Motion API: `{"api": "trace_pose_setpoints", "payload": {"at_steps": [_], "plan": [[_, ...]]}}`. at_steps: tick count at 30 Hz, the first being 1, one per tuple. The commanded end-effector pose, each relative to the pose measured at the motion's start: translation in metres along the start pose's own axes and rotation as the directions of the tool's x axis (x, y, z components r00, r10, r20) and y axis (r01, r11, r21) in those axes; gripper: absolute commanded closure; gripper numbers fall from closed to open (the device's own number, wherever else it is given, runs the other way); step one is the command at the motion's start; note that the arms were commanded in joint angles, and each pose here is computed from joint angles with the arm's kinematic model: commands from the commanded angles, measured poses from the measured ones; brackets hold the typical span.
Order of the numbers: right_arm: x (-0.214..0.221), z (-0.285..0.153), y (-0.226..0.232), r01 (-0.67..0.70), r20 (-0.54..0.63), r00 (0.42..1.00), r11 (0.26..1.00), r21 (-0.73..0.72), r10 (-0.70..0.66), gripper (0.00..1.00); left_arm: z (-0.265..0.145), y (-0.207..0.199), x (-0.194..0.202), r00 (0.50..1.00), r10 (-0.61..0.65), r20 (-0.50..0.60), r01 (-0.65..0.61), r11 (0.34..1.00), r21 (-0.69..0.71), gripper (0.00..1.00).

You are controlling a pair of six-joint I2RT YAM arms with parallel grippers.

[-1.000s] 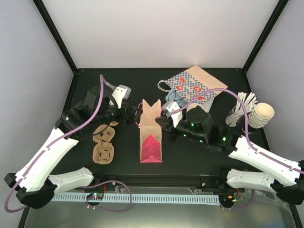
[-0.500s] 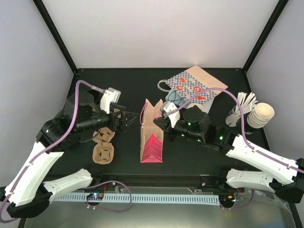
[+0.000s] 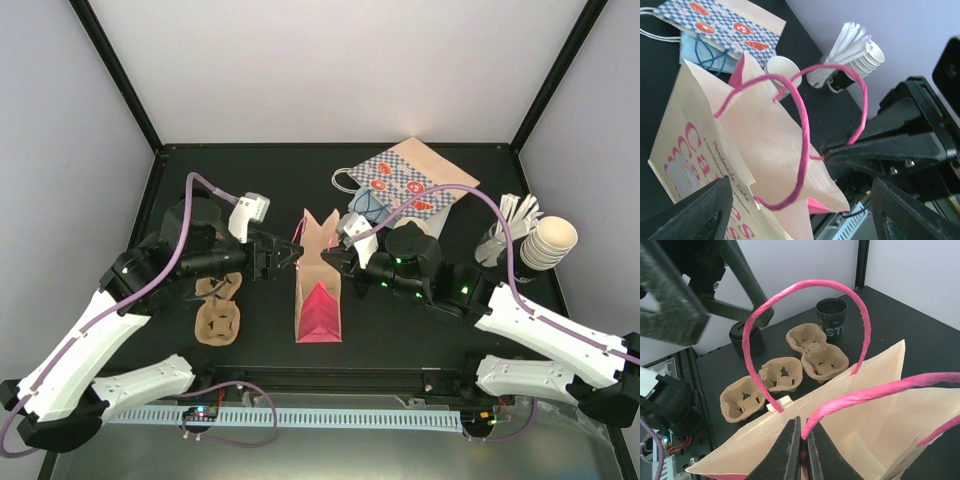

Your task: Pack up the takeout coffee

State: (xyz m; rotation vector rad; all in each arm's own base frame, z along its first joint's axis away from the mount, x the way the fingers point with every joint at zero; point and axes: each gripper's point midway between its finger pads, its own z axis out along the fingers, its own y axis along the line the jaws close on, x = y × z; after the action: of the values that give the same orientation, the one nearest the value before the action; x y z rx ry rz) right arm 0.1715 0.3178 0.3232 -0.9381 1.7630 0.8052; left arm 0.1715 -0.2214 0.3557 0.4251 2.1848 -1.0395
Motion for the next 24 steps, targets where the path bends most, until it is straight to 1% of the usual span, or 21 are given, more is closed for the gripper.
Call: {"api": "trace_pose_setpoints", "payload": {"at_steps": [1, 3, 5, 6, 8, 9, 10, 11, 12, 13, 17, 24], "plan": [[-0.013, 0.0, 0.005, 0.015, 0.039, 0.999, 1.0, -0.018, -0.015, 0.92, 0.007, 0.007, -0.018, 0.998, 0.001, 0.061, 0.002, 0.998, -0.055, 0.25], [-0.014, 0.0, 0.005, 0.017, 0.04, 0.999, 1.0, -0.017, -0.016, 0.92, 0.015, 0.013, -0.02, 0.998, 0.001, 0.056, 0.004, 0.997, -0.082, 0.27], [-0.013, 0.0, 0.004, 0.018, 0.04, 0.999, 1.0, -0.015, -0.017, 0.92, 0.024, 0.014, -0.021, 0.999, 0.004, 0.047, 0.0, 0.996, -0.086, 0.33], [-0.013, 0.001, 0.004, 0.018, 0.04, 0.999, 1.0, -0.013, -0.017, 0.92, 0.028, 0.014, -0.023, 0.999, 0.004, 0.042, -0.001, 0.996, -0.085, 0.36], [-0.012, 0.002, 0.004, 0.017, 0.038, 0.999, 1.0, -0.011, -0.016, 0.92, 0.034, 0.012, -0.027, 0.999, 0.012, 0.039, -0.009, 0.997, -0.078, 0.47], [-0.012, 0.002, 0.003, 0.016, 0.038, 0.999, 1.0, -0.009, -0.016, 0.92, 0.035, 0.011, -0.031, 0.999, 0.019, 0.045, -0.016, 0.997, -0.079, 0.55], [-0.012, 0.002, 0.002, 0.015, 0.038, 0.999, 1.0, -0.004, -0.015, 0.92, 0.035, 0.01, -0.036, 0.998, 0.03, 0.057, -0.025, 0.996, -0.08, 0.67], [-0.012, 0.002, 0.001, 0.009, 0.038, 0.999, 1.0, 0.004, -0.009, 0.92, 0.033, 0.009, -0.042, 0.997, 0.038, 0.073, -0.032, 0.996, -0.088, 0.78], [-0.013, 0.001, -0.002, 0.002, 0.044, 0.999, 1.0, 0.023, -0.003, 0.92, 0.032, 0.01, -0.047, 0.995, 0.046, 0.089, -0.037, 0.994, -0.102, 0.93], [-0.014, 0.0, -0.007, -0.013, 0.055, 0.998, 0.999, 0.049, 0.01, 0.92, 0.03, 0.011, -0.051, 0.994, 0.051, 0.101, -0.039, 0.992, -0.119, 0.98], [-0.022, -0.005, -0.023, -0.019, 0.091, 0.996, 0.99, 0.138, 0.006, 0.93, 0.027, 0.02, -0.067, 0.993, 0.063, 0.102, -0.045, 0.985, -0.166, 0.98], [-0.041, -0.011, -0.043, -0.012, 0.1, 0.995, 0.966, 0.257, -0.014, 0.94, 0.026, 0.028, -0.1, 0.988, 0.068, 0.141, -0.047, 0.988, -0.148, 0.98]]}}
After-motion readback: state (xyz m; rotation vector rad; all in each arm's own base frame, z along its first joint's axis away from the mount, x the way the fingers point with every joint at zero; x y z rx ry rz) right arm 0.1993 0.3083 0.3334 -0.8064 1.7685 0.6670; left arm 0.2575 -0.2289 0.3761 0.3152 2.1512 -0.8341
